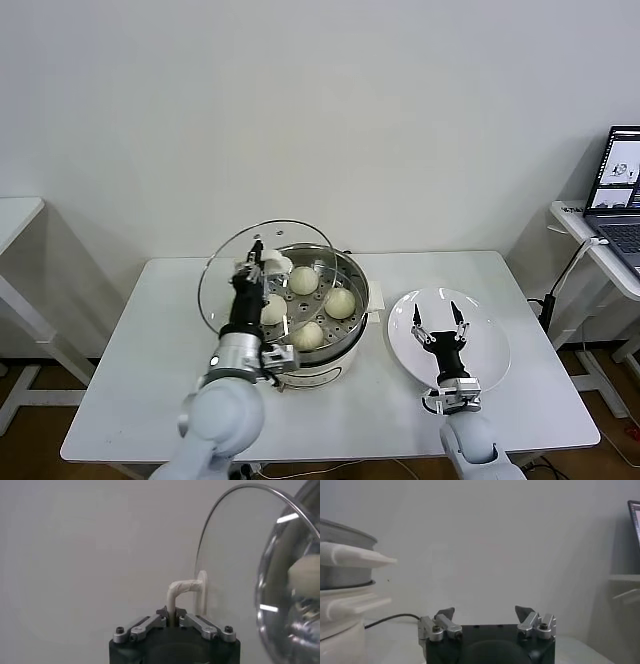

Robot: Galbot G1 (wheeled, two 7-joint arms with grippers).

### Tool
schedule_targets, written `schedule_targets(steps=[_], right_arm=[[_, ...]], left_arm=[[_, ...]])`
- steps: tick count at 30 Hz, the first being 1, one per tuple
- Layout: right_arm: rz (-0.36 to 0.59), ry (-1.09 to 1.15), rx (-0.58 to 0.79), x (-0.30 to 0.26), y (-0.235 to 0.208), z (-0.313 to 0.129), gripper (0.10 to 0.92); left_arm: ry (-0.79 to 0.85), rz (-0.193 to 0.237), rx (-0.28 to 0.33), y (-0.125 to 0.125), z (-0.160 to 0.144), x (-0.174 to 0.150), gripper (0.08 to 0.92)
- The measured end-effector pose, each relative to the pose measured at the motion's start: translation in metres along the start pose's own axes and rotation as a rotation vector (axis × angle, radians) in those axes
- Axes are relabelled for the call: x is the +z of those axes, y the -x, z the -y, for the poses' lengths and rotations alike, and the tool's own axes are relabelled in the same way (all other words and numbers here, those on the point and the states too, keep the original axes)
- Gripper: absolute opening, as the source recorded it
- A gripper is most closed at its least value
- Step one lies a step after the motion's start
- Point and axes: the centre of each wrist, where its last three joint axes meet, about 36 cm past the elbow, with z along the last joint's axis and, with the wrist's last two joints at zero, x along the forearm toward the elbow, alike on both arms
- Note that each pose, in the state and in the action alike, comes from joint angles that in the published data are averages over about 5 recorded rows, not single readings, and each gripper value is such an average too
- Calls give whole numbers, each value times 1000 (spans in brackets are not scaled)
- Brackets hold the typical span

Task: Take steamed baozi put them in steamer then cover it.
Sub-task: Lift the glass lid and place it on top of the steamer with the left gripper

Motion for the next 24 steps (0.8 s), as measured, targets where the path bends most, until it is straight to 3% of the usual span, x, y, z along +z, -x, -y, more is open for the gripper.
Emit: schedule_targets(steps=[24], right_arm=[[-15,-11,13,2,5,-1,823]], left_arm=[[85,-15,87,21,40,-67,187]])
